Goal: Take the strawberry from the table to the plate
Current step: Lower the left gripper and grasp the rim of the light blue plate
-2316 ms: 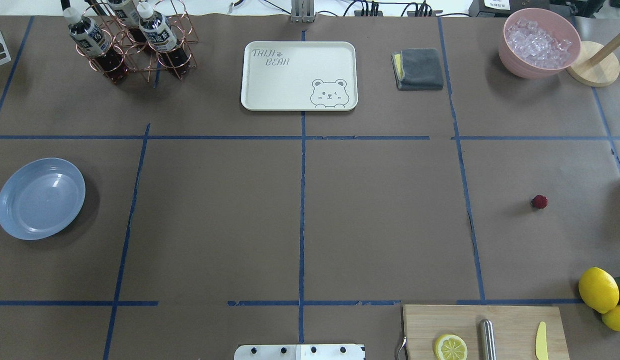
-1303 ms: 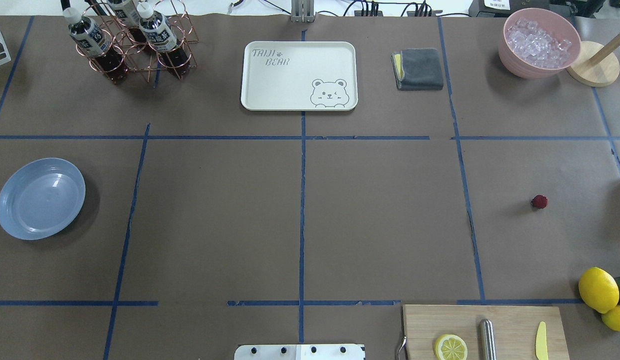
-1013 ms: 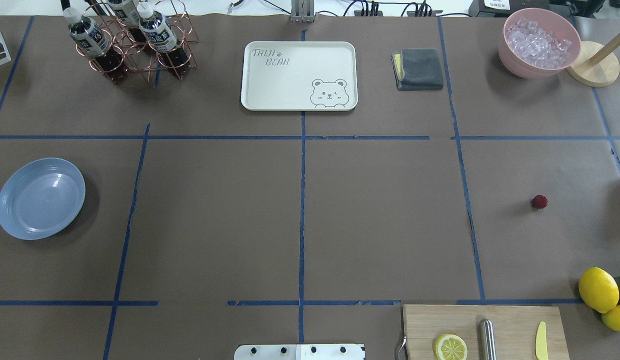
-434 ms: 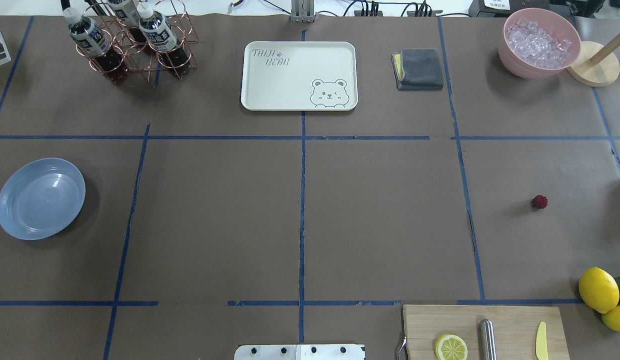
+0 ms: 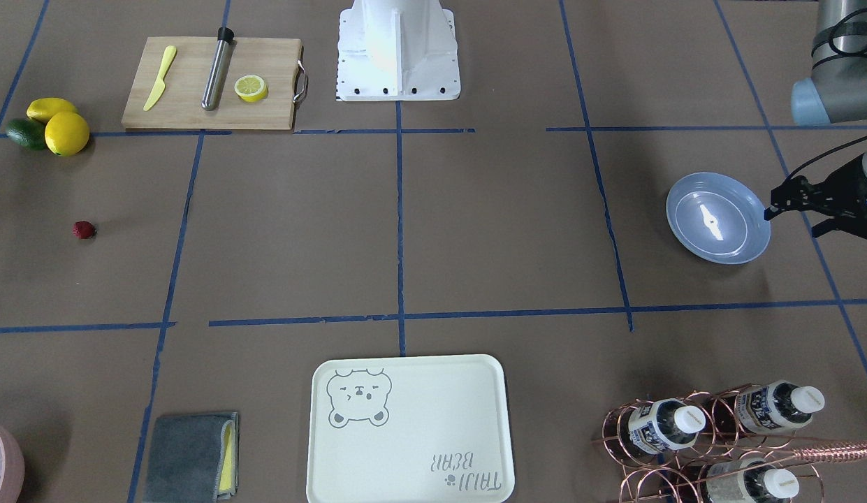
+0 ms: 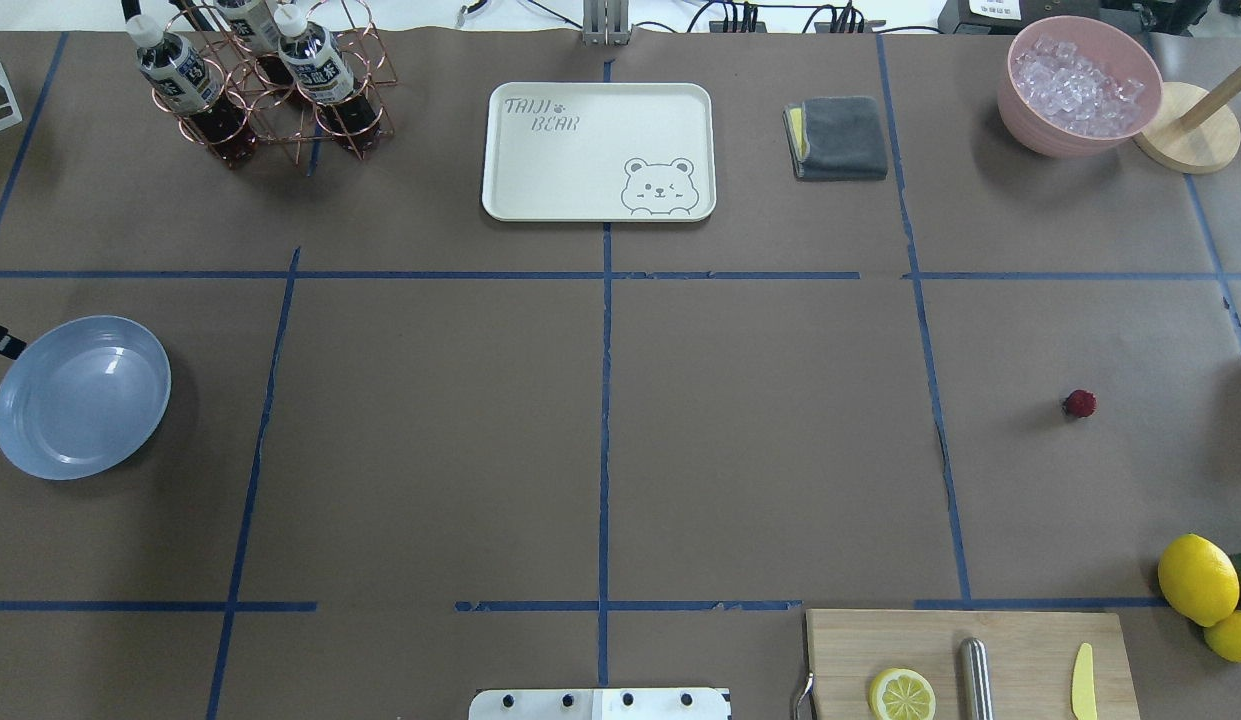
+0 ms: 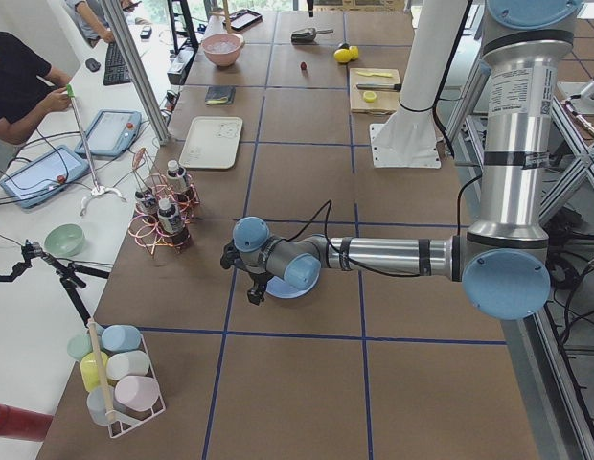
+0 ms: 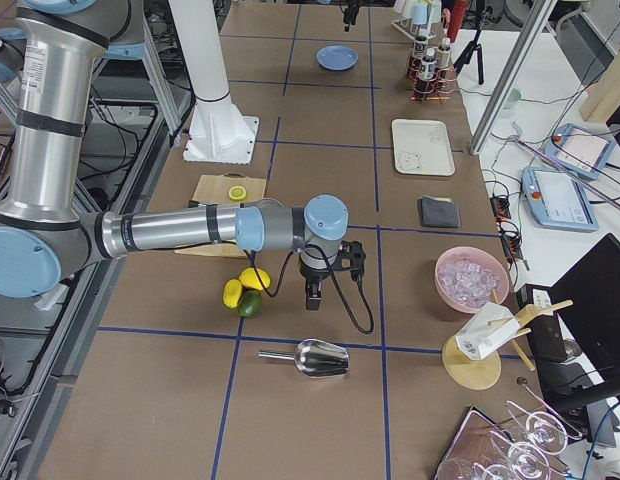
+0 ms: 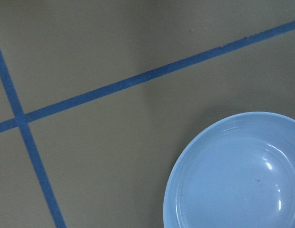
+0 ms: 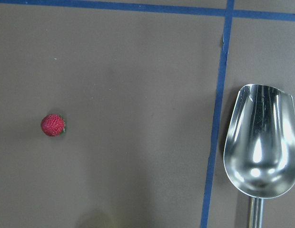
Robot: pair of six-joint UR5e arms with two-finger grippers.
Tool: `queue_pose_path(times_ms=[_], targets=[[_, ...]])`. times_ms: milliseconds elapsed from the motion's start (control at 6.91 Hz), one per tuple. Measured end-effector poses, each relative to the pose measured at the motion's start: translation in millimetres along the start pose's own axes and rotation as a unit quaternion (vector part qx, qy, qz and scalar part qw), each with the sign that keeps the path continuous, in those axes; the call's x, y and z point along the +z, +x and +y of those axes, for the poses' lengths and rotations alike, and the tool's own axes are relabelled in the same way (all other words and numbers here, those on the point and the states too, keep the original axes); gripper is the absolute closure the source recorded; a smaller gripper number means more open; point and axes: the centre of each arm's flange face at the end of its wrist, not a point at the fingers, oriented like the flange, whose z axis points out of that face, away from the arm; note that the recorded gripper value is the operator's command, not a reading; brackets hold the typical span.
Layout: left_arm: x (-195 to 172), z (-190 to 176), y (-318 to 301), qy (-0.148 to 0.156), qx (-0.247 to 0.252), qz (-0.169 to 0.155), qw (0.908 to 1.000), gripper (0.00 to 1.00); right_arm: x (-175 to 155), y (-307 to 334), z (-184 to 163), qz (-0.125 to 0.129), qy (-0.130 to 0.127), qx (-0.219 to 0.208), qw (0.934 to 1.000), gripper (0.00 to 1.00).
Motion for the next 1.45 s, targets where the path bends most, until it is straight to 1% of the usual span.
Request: queue_pose_path(times_ms=[145,434,579,724,868,1158,1303,1447], targets=[[16.1,1.9,9.3,-0.008,-0.003,0.001,1.0,0.03,0.0,-0.3,0.0,0.0,0.0,0.0,1.0,0.0],[36.1,7.8,11.8,-0.024,-0.007,0.001,0.9997,0.11,1.3,0.5,0.0,-0.001,-0.001,0.0,1.0,0.0],[44.4,9.9,12.3,-0.031,-0.006,0.002,0.9995,0.35,2.0,0.9,0.0,-0.001,-0.002,0.0,1.0,0.0],[48.9,10.6,12.7,-0.034,-0.004,0.003,0.9994,0.77,2.3,1.1,0.0,-0.001,-0.002,0.001,1.0,0.0],[50.8,10.9,13.0,-0.035,-0.003,0.003,0.9994,1.0,2.5,1.2,0.0,-0.001,-0.003,0.001,1.0,0.0],[50.5,11.8,14.1,-0.035,-0.005,0.004,0.9994,1.0,2.1,0.7,-0.1,-0.001,-0.002,0.0,1.0,0.0],[45.4,8.9,20.5,-0.03,-0.009,0.008,0.9995,1.0,1.1,0.0,-0.1,-0.002,-0.001,0.0,1.0,0.0],[31.6,0.7,38.8,-0.017,-0.028,0.019,0.9993,1.0,0.1,-1.1,-0.1,-0.003,0.0,-0.001,1.0,0.0]])
